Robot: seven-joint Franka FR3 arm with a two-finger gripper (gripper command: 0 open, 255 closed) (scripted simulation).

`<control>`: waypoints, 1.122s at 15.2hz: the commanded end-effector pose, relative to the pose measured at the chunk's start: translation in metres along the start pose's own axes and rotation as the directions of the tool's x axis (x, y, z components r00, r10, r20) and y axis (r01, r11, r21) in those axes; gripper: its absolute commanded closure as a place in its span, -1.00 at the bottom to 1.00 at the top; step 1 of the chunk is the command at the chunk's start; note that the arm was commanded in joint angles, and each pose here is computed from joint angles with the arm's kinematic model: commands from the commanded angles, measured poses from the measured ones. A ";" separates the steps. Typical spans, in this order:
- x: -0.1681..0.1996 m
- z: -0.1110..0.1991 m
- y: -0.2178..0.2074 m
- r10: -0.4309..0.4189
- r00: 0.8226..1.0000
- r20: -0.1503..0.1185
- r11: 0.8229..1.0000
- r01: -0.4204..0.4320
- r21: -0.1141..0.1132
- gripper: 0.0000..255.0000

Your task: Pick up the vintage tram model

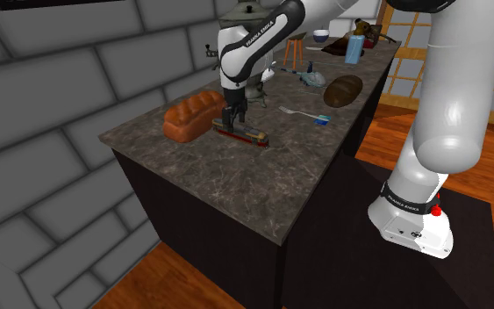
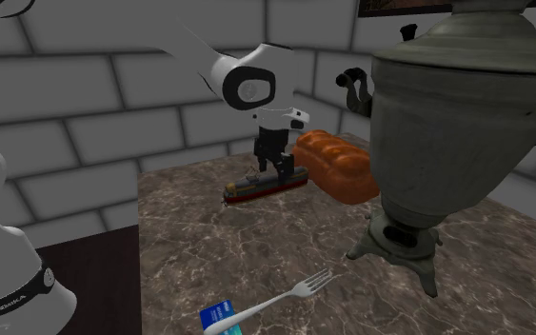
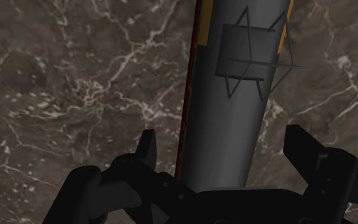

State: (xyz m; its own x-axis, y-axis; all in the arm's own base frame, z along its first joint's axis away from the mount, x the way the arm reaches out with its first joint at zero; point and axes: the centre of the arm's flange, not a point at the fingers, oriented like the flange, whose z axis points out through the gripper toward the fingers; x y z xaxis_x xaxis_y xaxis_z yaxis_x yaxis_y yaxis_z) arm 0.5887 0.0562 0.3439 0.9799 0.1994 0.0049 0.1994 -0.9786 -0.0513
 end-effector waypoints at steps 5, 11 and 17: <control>0.000 0.001 0.000 0.000 1.000 -0.001 1.000 0.000 0.000 1.00; 0.000 -0.004 -0.001 0.000 1.000 -0.001 1.000 0.000 0.000 1.00; 0.000 -0.036 -0.002 0.000 1.000 -0.001 1.000 0.000 0.000 1.00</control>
State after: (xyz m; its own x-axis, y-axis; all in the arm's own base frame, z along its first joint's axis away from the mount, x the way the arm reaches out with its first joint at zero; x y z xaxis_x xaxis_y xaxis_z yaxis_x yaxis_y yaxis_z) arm 0.5874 0.0561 0.3745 0.9799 0.1996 0.0051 0.1996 -0.9785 -0.0513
